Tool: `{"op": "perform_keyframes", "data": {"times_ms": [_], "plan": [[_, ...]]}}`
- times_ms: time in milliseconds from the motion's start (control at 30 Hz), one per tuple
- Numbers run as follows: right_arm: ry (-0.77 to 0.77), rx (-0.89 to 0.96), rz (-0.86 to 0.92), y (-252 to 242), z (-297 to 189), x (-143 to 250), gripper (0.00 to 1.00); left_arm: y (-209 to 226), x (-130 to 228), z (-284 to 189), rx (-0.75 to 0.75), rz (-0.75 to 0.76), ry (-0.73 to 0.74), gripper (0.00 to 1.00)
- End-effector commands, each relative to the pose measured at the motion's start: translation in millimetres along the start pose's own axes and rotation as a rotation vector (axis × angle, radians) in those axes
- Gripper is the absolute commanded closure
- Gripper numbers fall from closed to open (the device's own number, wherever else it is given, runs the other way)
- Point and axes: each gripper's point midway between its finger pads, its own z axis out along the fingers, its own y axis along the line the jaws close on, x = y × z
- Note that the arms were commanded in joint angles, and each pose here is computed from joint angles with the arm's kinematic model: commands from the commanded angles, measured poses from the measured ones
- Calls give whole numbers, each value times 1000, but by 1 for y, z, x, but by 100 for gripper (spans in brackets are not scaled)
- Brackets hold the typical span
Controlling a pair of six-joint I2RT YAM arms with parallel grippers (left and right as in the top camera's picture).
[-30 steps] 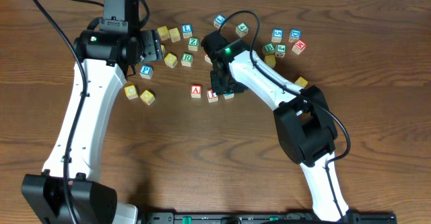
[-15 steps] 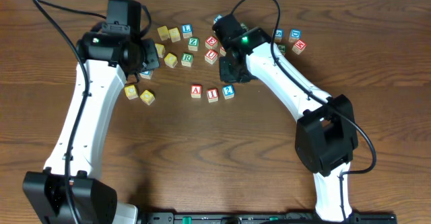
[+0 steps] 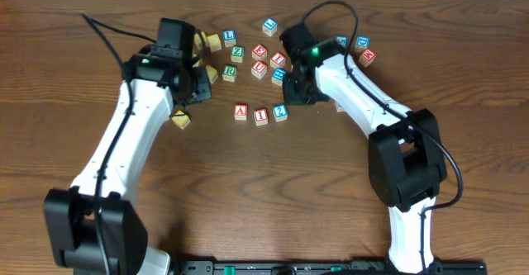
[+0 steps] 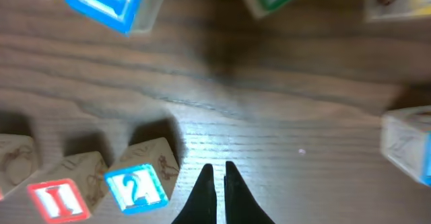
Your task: Spell out AI2
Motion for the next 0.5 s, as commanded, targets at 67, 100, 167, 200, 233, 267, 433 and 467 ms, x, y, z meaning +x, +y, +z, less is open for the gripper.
{"op": "perform_keyframes", "data": {"times_ms": [67, 100, 167, 200, 233, 267, 433, 467], "plan": [[44, -73, -23, 10, 20, 20, 99, -8, 16, 31, -17, 26, 85, 92], [46, -85, -22, 11, 22, 21, 99, -10, 16, 34, -16, 29, 86, 92], [47, -103, -9, 14, 26, 23, 99, -11, 16, 40, -17, 30, 90, 93], [45, -111, -7, 15, 28, 23, 99, -11, 16, 43, -19, 30, 95, 93], [45, -115, -3, 16, 29, 24, 99, -10, 17, 44, -21, 31, 99, 92], [47, -115, -2, 16, 29, 25, 99, -10, 18, 46, -23, 31, 103, 92], [50, -121, -23, 24, 33, 31, 99, -11, 16, 47, -21, 34, 97, 92], [51, -123, -28, 27, 33, 33, 99, -11, 16, 47, -20, 34, 97, 93]]}}
